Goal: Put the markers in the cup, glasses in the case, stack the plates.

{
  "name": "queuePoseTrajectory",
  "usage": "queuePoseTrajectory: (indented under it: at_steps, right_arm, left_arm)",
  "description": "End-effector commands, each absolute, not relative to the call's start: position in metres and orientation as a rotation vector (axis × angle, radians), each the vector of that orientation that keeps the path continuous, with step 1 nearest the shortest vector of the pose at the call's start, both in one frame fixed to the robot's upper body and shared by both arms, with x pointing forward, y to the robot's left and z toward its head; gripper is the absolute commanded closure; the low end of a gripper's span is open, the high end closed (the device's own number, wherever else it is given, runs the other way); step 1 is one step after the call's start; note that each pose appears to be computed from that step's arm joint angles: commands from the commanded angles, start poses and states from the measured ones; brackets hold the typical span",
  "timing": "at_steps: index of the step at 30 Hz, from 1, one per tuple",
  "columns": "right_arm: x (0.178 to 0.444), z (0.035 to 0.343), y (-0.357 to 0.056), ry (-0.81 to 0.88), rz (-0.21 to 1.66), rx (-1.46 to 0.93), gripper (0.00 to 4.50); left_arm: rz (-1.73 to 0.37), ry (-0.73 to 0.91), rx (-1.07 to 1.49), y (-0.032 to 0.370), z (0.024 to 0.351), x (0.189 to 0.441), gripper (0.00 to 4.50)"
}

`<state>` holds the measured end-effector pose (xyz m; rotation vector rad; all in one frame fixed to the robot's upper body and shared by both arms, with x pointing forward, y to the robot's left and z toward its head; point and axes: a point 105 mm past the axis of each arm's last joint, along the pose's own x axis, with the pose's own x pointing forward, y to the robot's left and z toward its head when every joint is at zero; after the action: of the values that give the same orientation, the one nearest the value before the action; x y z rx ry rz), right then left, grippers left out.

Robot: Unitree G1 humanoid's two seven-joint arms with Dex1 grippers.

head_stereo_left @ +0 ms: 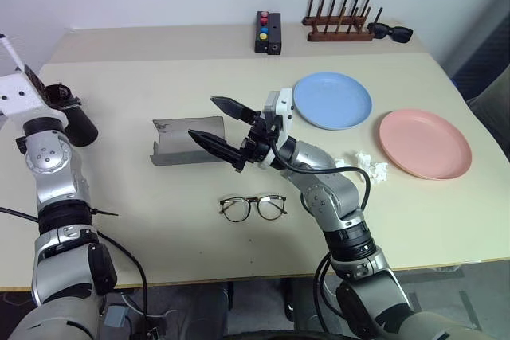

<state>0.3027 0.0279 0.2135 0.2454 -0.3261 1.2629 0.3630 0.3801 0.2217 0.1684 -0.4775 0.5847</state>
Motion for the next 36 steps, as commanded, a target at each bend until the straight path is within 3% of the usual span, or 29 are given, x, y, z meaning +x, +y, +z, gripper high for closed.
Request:
queuePoseTrajectory:
  at_steps: [1,11,14,18,24,28,34,36]
  right_arm:
    - [0.294,0.229,0.027,-0.399,1.286,0.244,0.00]
    - [0.294,0.229,0.027,-0.400,1.288,0.241,0.00]
    - [0.294,0.229,0.027,-0.400,1.288,0.240,0.00]
    - [0.294,0.229,0.027,-0.399,1.289,0.240,0.00]
    - [0.294,0.229,0.026,-0.398,1.290,0.238,0.00]
    - [0.298,0.229,0.022,-0.400,1.269,0.215,0.00]
    - [0.319,0.224,-0.011,-0.369,1.181,0.076,0.00]
    - [0.322,0.221,-0.023,-0.355,1.163,0.036,0.00]
  left_arm:
    - [0.615,-0.520,0.174,0.387,0.230,0.356,4.48]
    - [0.619,-0.470,0.138,0.391,0.213,0.357,4.48]
    - [0.622,-0.465,0.126,0.391,0.211,0.358,3.30]
    - [0.619,-0.467,0.128,0.389,0.212,0.358,1.27]
    - [0.612,-0.504,0.112,0.385,0.220,0.357,1.27]
    - [0.543,-0.603,0.083,0.373,0.249,0.356,1.27]
    - [0.044,-0.570,0.086,0.306,0.271,0.367,1.27]
    - [-0.161,-0.484,0.117,0.277,0.260,0.364,0.36]
